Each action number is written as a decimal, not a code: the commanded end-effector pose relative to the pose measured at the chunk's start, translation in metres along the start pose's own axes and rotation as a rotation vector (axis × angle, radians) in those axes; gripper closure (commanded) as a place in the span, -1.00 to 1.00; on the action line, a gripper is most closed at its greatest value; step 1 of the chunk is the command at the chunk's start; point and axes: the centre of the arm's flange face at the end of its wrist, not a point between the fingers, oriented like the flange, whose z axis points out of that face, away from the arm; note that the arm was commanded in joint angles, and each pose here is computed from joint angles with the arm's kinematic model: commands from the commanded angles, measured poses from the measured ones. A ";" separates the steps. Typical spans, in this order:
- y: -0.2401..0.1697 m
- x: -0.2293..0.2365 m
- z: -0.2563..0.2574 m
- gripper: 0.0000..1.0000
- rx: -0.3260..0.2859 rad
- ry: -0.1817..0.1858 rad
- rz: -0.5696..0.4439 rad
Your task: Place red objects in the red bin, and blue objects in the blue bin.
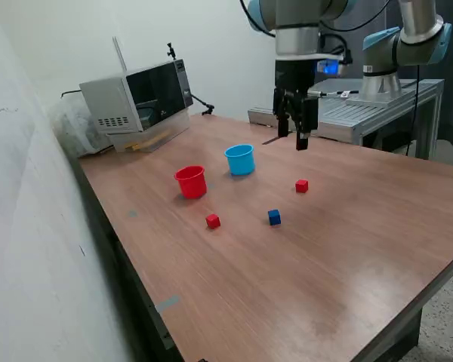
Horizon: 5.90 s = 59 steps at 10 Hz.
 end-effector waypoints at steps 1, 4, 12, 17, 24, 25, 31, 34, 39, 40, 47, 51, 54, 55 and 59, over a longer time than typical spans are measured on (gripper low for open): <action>0.010 0.005 0.072 -1.00 0.039 -0.030 0.010; 0.017 0.008 0.101 -1.00 0.033 -0.049 0.013; 0.052 -0.028 0.156 -1.00 0.054 -0.069 0.078; 0.048 -0.024 0.166 1.00 0.068 -0.071 0.068; 0.052 -0.012 0.129 1.00 0.047 -0.039 -0.054; 0.052 -0.013 0.103 1.00 0.039 -0.035 -0.064; 0.080 -0.126 0.037 1.00 0.039 -0.038 0.012; 0.098 -0.225 0.048 1.00 0.092 -0.075 0.125; 0.085 -0.311 0.052 1.00 0.154 -0.106 0.228; 0.078 -0.322 0.058 1.00 0.173 -0.118 0.240; 0.061 -0.334 0.058 -1.00 0.188 -0.139 0.235; 0.027 -0.266 0.004 -1.00 0.121 -0.108 0.090; -0.023 -0.183 -0.059 -1.00 0.040 -0.070 -0.090; -0.039 -0.161 -0.078 -1.00 0.012 -0.055 -0.180; -0.066 -0.147 -0.080 -1.00 0.018 -0.044 -0.445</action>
